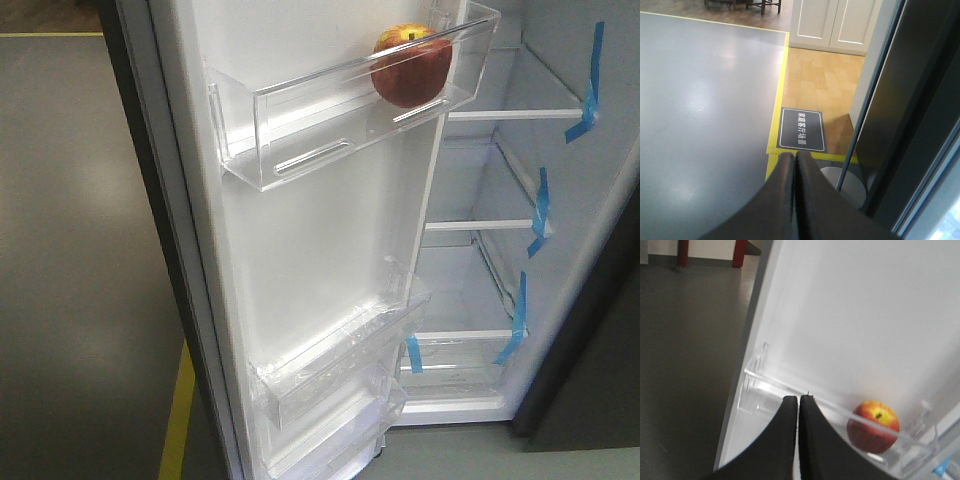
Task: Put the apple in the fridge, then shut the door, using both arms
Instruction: 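Open the right gripper and lift it away from the apple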
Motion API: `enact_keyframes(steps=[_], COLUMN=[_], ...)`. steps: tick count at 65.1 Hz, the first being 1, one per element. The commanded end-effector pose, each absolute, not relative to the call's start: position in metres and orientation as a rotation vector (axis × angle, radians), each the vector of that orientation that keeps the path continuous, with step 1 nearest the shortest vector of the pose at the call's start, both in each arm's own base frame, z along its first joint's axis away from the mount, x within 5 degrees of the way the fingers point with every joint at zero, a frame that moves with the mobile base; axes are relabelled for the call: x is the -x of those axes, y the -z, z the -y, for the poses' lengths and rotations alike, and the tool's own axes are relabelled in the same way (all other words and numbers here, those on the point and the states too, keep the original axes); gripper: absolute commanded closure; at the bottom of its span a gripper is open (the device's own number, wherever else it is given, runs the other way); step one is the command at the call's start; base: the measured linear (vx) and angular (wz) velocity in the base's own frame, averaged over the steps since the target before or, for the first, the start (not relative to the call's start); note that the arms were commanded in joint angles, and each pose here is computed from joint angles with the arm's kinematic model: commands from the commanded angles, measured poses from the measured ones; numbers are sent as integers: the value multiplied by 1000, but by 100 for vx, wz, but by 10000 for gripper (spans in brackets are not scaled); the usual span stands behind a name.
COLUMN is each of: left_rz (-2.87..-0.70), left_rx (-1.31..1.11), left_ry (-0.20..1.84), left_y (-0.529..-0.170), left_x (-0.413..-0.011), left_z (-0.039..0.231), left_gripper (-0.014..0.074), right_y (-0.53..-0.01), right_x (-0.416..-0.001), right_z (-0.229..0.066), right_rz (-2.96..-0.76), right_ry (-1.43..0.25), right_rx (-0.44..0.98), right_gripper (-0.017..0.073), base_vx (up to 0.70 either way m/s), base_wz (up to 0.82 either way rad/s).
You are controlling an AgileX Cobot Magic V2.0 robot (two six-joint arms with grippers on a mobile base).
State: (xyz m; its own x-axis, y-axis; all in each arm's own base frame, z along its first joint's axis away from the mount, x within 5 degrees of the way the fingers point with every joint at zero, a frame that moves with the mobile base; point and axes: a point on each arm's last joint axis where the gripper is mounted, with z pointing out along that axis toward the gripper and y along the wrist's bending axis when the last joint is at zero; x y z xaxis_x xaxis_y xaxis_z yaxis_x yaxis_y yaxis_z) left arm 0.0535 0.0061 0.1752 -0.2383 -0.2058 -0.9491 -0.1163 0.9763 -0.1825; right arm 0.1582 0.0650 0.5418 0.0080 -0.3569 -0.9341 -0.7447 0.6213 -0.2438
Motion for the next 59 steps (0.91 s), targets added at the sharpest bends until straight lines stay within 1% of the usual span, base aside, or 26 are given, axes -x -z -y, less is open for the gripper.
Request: enact_keyframes(steps=[1,7,14,27,37,44,59], left_rz=[-1761,-1761,-1761,-1761,-1755,-1750,-1749], left_rx=[223,223,220,150,65,21,16], left_ry=[102,102,98,6,-110,-170,-177], left_y=[-173,-173,-173,-173,-174,-175,-175], left_x=[-55,-55,-55,-55,-55,-55,-54], left_z=[-5,-5,-5,-7,-10,-12,-12], left_gripper=[601,601,601,601,601,601,601], right_y=[-525,-495,-465,-417,-397,-388,-381], right_x=[-147,-134,-108,-72,-52,-46,-44], right_z=[-62,-60,-58,-57,-56,-56,-56], right_rz=[-1578,-1617,-1642,-1681,-1661,-1670,-1681], right_ry=[-371,-371,-372,-404,-391,-407,-415], right_rx=[852,814,792,754,733,716,718], right_gripper=[564,564,564,564,564,564,564], base_vx=[0,0,0,0,0,0,0], base_wz=[0,0,0,0,0,0,0])
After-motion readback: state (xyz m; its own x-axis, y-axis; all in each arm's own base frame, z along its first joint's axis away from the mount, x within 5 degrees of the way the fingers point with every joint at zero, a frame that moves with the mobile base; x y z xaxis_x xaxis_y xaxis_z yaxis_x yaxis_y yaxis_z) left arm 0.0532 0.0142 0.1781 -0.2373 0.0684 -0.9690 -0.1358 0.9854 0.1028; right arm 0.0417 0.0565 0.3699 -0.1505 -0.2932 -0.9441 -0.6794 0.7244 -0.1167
